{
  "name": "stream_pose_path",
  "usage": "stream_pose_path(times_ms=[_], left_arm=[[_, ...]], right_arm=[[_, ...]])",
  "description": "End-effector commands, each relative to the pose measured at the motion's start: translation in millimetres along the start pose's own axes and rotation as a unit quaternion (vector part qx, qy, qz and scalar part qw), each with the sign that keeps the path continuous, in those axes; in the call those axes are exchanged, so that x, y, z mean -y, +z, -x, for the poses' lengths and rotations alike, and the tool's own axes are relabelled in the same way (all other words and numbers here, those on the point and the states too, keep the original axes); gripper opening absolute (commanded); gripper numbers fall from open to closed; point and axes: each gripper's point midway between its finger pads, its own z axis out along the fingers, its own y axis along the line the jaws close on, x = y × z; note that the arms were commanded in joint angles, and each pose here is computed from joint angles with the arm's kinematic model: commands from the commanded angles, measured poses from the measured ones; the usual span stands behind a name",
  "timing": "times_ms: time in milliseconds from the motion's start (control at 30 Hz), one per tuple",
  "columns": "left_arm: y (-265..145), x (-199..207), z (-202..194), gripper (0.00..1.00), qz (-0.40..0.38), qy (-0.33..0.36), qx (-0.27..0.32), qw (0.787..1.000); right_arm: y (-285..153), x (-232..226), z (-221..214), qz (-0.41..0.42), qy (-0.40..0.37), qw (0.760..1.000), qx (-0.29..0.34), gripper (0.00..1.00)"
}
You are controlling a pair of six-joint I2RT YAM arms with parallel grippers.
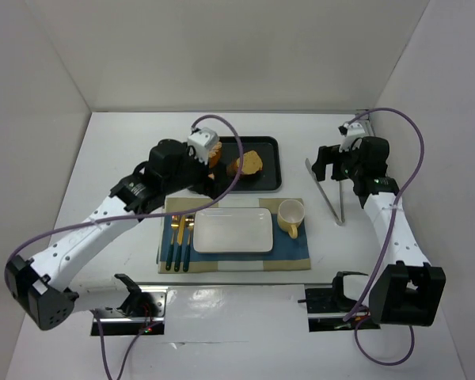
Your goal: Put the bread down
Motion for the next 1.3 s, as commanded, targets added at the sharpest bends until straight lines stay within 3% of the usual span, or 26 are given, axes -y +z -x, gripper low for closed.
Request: stream_pose_path(times_ms=[0,100,133,167,200,233,300,333,367,400,433,833,1267], left_arm=[[-15,7,-15,1.00,-0.015,0.001,0.008,1.000],[-31,0,-32,1.00,-0.002,0.022,0.010,1.000],[-34,-3,-36,1.00,0.004,0.022,0.011,1.000],[-39,-6,-44,1.00,0.009,0.030,0.010,0.999],[-40,-6,-46,1.00,0.008,0.031,0.014,0.999],[-42,-7,-49,1.00,0.009,0.036,0.013,0.999],[-46,-5,-52,1.00,0.008,0.044,0.013,0.999],[-51,-4,-48,1.00,0.006,0.045,0.023,0.999],[-52,-1,-51,1.00,0.002,0.047,0.022,0.999],[-55,0,-49,1.00,0.001,0.047,0.028,0.998],[-56,2,-51,1.00,-0.004,0.049,0.030,0.998],[-69,9,-44,1.00,-0.017,0.048,0.048,0.998],[-69,11,-44,1.00,-0.022,0.048,0.048,0.997]], right_arm=[[-2,3,20,0.004,-0.026,0.999,0.035,1.00],[1,7,-2,0.006,-0.061,0.998,0.019,1.00],[0,18,-1,-0.024,-0.063,0.998,0.020,0.93],[6,34,-16,-0.049,-0.066,0.997,-0.009,0.57],[9,36,-15,-0.049,-0.064,0.997,-0.013,0.57],[10,45,-21,-0.062,-0.056,0.996,-0.027,0.01],[13,61,-32,-0.073,-0.045,0.995,-0.047,0.00],[14,60,-36,-0.066,-0.052,0.995,-0.056,0.19],[17,61,-44,-0.062,-0.059,0.994,-0.074,0.55],[19,61,-50,-0.059,-0.055,0.993,-0.084,0.84],[20,65,-53,-0.066,-0.063,0.992,-0.091,0.99],[44,91,-113,-0.087,-0.090,0.976,-0.181,1.00],[61,83,-129,-0.040,-0.081,0.975,-0.205,1.00]])
